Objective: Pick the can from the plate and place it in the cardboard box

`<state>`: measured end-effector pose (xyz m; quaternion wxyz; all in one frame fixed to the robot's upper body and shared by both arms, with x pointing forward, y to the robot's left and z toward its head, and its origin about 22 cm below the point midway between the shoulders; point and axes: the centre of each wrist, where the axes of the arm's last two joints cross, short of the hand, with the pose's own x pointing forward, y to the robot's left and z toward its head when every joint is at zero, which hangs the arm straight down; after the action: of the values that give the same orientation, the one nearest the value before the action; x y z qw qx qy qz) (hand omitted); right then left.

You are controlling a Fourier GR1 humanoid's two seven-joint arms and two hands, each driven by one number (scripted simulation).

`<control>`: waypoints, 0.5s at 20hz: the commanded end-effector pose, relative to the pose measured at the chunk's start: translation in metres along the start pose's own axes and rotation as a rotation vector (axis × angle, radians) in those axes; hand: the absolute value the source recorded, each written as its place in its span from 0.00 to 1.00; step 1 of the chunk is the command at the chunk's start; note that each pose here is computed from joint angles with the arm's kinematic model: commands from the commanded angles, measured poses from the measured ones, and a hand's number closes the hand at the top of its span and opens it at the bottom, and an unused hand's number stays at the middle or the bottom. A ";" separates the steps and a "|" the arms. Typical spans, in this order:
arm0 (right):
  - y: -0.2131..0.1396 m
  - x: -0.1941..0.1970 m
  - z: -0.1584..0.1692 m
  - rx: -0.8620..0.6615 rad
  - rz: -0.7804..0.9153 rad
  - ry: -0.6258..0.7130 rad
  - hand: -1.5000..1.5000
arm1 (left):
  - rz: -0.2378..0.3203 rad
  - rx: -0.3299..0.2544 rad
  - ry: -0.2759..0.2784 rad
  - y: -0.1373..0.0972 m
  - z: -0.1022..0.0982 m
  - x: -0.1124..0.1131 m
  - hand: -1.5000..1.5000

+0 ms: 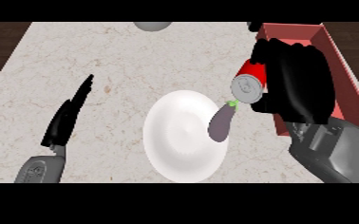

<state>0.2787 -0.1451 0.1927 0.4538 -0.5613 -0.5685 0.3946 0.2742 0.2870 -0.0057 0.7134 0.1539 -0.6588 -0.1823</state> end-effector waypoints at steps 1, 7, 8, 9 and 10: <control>-0.035 -0.030 -0.002 -0.051 -0.013 0.122 1.00 | -0.003 -0.001 -0.014 -0.016 0.008 0.000 0.50; -0.060 -0.090 -0.023 -0.059 -0.036 0.210 1.00 | 0.004 0.014 -0.031 0.006 0.002 -0.011 0.50; -0.050 -0.098 -0.021 -0.049 0.010 0.236 1.00 | -0.002 -0.014 0.010 0.004 0.012 -0.003 0.50; -0.051 -0.111 -0.041 -0.017 -0.008 0.245 1.00 | 0.007 -0.022 -0.025 -0.011 0.004 0.006 0.50; -0.051 -0.127 -0.030 -0.019 -0.001 0.248 1.00 | 0.020 -0.014 -0.004 -0.003 0.007 0.002 0.50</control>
<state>0.2863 -0.2371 0.2380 0.5004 -0.6038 -0.5304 0.3220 0.2687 0.2854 -0.0080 0.7117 0.1475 -0.6617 -0.1839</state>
